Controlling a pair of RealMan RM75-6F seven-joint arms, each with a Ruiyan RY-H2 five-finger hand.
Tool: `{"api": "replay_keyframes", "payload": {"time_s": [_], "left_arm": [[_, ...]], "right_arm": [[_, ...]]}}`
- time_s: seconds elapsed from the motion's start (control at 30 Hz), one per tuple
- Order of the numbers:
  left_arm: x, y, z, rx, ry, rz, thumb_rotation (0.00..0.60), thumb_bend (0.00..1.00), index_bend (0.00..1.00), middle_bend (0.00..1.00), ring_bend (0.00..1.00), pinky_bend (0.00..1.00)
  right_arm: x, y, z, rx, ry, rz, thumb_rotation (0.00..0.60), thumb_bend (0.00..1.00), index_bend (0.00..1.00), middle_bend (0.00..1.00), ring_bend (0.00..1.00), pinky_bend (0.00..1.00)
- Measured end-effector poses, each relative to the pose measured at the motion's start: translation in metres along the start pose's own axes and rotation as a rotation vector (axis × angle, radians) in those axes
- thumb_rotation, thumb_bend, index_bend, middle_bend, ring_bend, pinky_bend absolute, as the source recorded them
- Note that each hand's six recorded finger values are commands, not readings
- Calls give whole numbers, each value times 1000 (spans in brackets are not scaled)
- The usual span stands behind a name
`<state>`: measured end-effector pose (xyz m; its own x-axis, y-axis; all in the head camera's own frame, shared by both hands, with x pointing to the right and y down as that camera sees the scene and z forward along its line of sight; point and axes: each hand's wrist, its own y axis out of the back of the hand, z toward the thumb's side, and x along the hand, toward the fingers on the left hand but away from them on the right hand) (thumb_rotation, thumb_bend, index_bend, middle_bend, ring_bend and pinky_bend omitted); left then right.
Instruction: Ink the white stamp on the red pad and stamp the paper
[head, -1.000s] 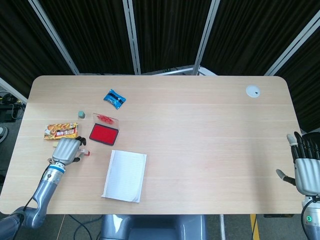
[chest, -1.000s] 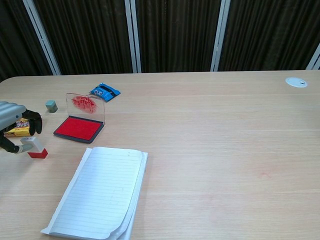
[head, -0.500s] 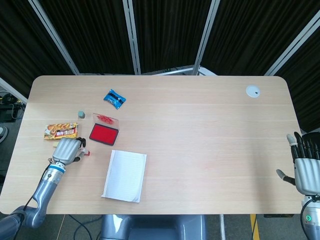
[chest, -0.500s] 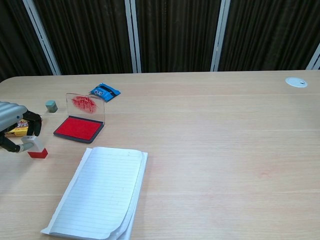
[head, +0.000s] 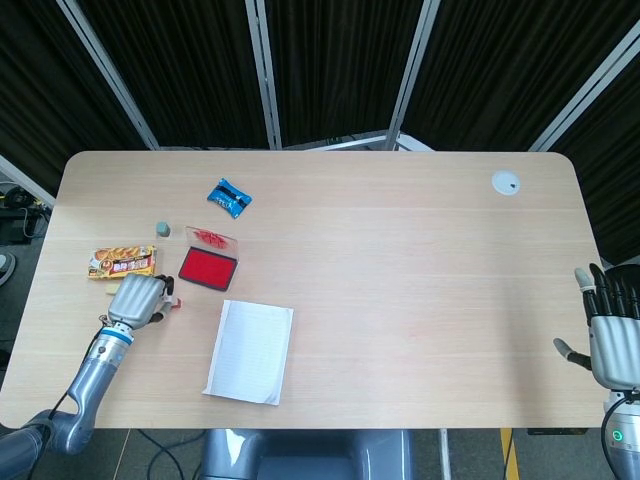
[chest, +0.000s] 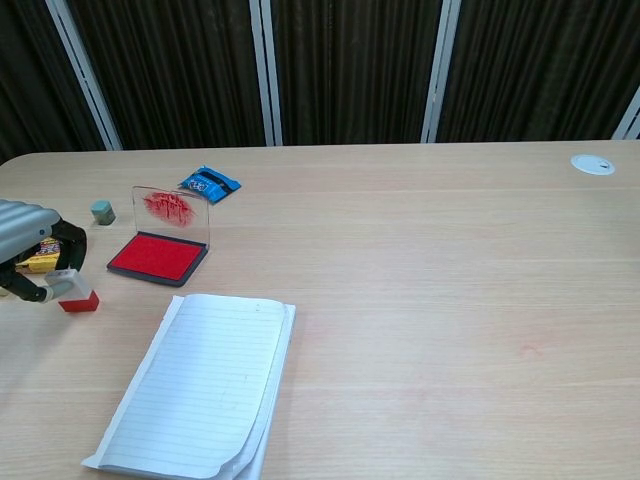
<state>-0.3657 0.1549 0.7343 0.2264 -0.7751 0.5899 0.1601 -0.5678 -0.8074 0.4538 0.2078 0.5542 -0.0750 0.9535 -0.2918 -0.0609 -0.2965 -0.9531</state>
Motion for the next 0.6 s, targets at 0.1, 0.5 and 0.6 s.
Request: {"api": "replay_keyframes", "payload": {"time_s": [0.1, 0.5, 0.6], "left_arm": [[3, 7, 1, -16, -2, 15, 600, 360, 524, 538, 906, 957], [45, 63, 19, -56, -32, 50, 600, 362, 538, 550, 901, 951], [57, 68, 25, -54, -39, 37, 600, 363, 545, 553, 900, 951]], "right_arm": [[0, -1, 0, 1, -1, 1, 600, 0, 0, 0, 0, 0], [-3, -6, -3, 13, -19, 13, 600, 0, 0, 0, 0, 0], [-4, -5, -3, 12, -22, 10, 600, 0, 0, 0, 0, 0]]}}
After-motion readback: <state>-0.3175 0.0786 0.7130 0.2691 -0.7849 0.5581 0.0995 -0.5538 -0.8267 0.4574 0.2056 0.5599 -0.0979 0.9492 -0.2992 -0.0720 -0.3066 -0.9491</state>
